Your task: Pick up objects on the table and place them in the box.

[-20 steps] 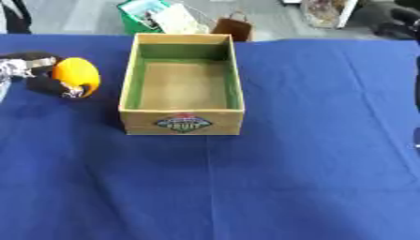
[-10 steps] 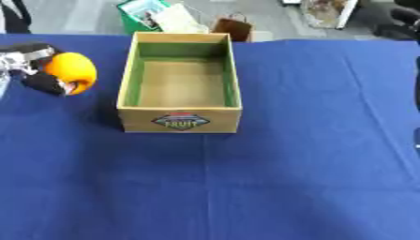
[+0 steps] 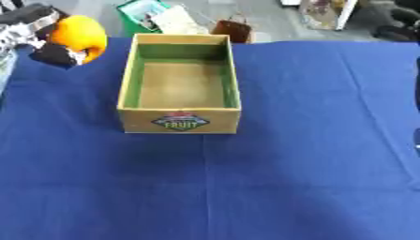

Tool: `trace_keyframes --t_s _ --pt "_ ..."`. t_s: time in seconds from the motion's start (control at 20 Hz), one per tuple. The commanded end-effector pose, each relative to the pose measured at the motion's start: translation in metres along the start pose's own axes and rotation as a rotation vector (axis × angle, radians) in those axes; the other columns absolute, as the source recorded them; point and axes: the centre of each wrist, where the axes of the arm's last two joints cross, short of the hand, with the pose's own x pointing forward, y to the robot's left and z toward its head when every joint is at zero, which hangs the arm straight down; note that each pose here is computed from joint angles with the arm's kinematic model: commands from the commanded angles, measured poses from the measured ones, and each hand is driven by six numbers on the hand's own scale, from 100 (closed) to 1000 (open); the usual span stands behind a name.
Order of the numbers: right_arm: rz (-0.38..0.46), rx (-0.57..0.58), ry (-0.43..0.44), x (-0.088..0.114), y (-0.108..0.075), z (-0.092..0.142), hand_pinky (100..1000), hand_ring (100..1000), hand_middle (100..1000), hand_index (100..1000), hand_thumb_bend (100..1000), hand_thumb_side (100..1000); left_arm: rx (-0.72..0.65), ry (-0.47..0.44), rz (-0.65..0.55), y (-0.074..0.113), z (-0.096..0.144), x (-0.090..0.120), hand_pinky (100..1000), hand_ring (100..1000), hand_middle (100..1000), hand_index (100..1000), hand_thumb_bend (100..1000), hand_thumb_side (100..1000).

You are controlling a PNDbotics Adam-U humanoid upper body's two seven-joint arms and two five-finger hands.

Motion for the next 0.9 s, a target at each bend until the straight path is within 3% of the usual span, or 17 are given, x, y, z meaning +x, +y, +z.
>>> trace_keyframes --t_s 0.05,0.35,0.7,0.9 --pt "-0.004 0.016 -0.031 0.006 0.0 -0.006 783 768 736 843 100 1000 0.086 -0.046 -0.036 0.019 -0.006 0.029 365 523 534 651 100 289" --pt "-0.019 0.027 -0.039 0.007 0.002 -0.008 782 768 736 843 100 1000 0.108 -0.078 -0.055 -0.005 -0.029 0.062 389 538 549 664 100 282" --pt "-0.033 0.029 -0.042 0.008 0.004 -0.009 782 768 736 844 100 1000 0.021 -0.123 -0.017 -0.052 -0.046 0.072 415 563 576 687 100 273" --pt "-0.042 0.031 -0.045 0.008 0.006 -0.01 782 768 736 844 100 1000 -0.025 -0.149 -0.046 -0.071 -0.051 0.076 438 586 611 718 100 334"
